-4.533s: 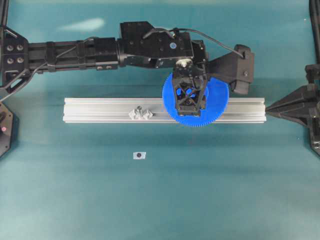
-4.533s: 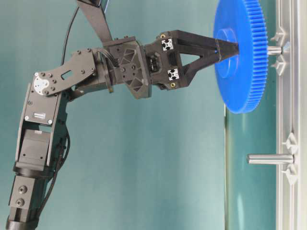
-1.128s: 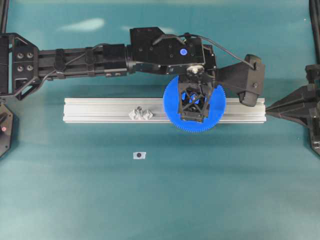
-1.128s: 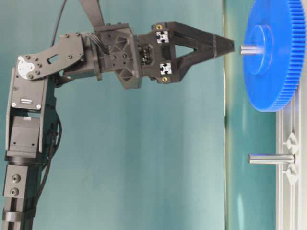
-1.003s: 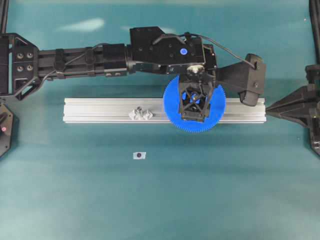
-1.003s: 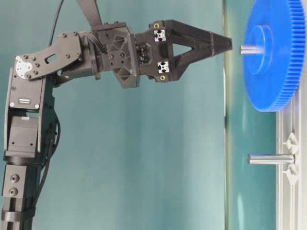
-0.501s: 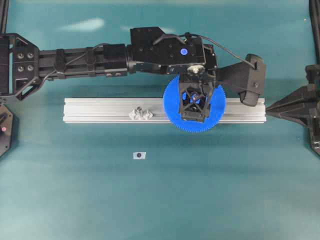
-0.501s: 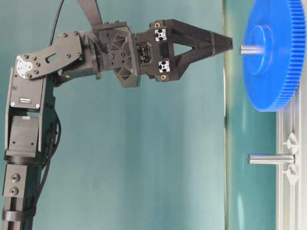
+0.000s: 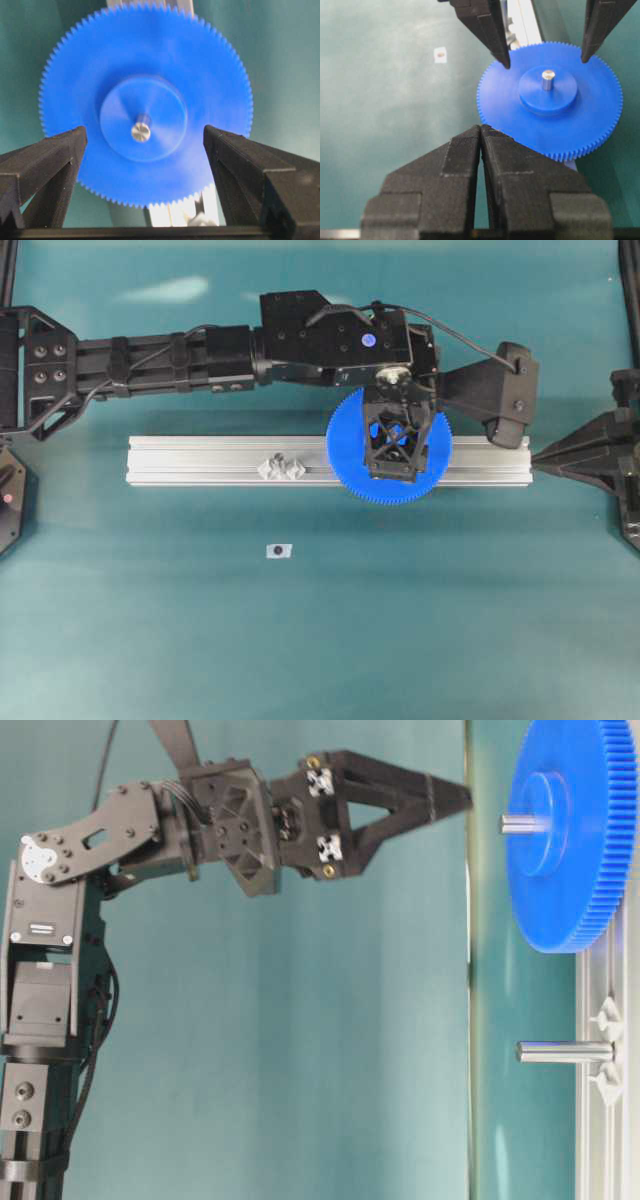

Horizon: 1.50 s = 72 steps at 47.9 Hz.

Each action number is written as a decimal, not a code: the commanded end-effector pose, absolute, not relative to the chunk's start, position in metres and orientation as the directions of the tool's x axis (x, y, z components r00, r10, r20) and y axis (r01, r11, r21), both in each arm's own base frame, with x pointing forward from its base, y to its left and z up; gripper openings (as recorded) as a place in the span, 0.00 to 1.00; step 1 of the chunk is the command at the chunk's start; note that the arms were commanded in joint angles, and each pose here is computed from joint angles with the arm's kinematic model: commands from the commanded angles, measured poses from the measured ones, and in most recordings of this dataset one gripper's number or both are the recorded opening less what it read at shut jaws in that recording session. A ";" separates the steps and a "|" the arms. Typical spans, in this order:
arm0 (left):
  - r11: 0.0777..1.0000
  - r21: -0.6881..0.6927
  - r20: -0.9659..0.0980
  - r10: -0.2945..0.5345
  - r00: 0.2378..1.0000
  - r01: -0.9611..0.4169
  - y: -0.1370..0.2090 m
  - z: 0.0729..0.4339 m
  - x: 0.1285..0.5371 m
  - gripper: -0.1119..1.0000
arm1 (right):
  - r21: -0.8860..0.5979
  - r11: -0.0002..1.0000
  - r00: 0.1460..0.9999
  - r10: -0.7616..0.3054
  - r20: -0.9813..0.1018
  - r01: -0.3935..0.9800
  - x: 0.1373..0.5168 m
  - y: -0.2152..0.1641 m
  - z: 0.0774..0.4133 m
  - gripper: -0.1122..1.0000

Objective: Insert the large gear onto the shaft.

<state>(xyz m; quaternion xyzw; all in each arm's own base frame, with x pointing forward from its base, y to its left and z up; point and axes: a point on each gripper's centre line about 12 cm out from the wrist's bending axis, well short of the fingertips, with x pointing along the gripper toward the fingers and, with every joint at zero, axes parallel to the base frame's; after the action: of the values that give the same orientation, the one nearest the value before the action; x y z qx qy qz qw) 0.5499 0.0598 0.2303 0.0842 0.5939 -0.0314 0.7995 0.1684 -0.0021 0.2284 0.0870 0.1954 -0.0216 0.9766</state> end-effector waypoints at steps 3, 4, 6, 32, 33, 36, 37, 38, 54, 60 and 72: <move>0.983 0.121 -0.920 0.060 0.387 0.135 0.057 0.271 0.548 0.91 | 0.170 0.982 0.924 -0.008 -0.381 0.079 0.170 -0.002 0.230 0.21; 0.984 0.119 -0.921 0.060 0.384 0.133 0.057 0.270 0.548 0.90 | 0.170 0.982 0.924 -0.008 -0.381 0.079 0.170 -0.002 0.230 0.21; 0.984 0.119 -0.922 0.060 0.381 0.133 0.056 0.271 0.547 0.90 | 0.170 0.982 0.923 -0.008 -0.384 0.080 0.170 -0.002 0.229 0.21; 0.985 0.117 -0.923 0.059 0.380 0.131 0.056 0.272 0.547 0.89 | 0.171 0.982 0.928 -0.008 -0.373 0.077 0.168 -0.002 0.230 0.21; 0.985 0.115 -0.922 0.058 0.382 0.129 0.055 0.272 0.547 0.89 | 0.171 0.982 0.927 -0.008 -0.375 0.078 0.167 -0.002 0.229 0.21; 0.986 0.116 -0.920 0.060 0.387 0.123 0.056 0.276 0.546 0.89 | 0.171 0.982 0.927 -0.008 -0.375 0.078 0.167 -0.002 0.229 0.21; 0.986 0.115 -0.919 0.060 0.389 0.120 0.056 0.277 0.546 0.89 | 0.171 0.982 0.927 -0.008 -0.375 0.078 0.167 -0.002 0.229 0.21; 0.987 0.114 -0.919 0.060 0.390 0.117 0.056 0.277 0.546 0.89 | 0.170 0.982 0.926 -0.008 -0.377 0.078 0.168 -0.002 0.229 0.21; 0.989 0.116 -0.892 0.063 0.447 0.092 0.051 0.312 0.536 0.89 | 0.171 0.982 0.927 -0.010 -0.375 0.080 0.167 -0.002 0.229 0.21; 0.989 0.115 -0.891 0.060 0.450 0.096 0.049 0.316 0.533 0.89 | 0.172 0.982 0.927 -0.008 -0.375 0.079 0.167 -0.002 0.229 0.21; 0.989 0.112 -0.898 0.060 0.436 0.093 0.049 0.315 0.532 0.89 | 0.171 0.982 0.928 -0.008 -0.373 0.077 0.168 -0.002 0.230 0.21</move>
<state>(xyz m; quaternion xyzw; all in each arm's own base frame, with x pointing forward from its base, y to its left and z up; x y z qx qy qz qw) 0.5385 0.0520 0.2806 0.0676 0.5607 -0.0135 0.8251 0.1656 -0.0018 0.2254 0.0869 0.1947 -0.0208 0.9768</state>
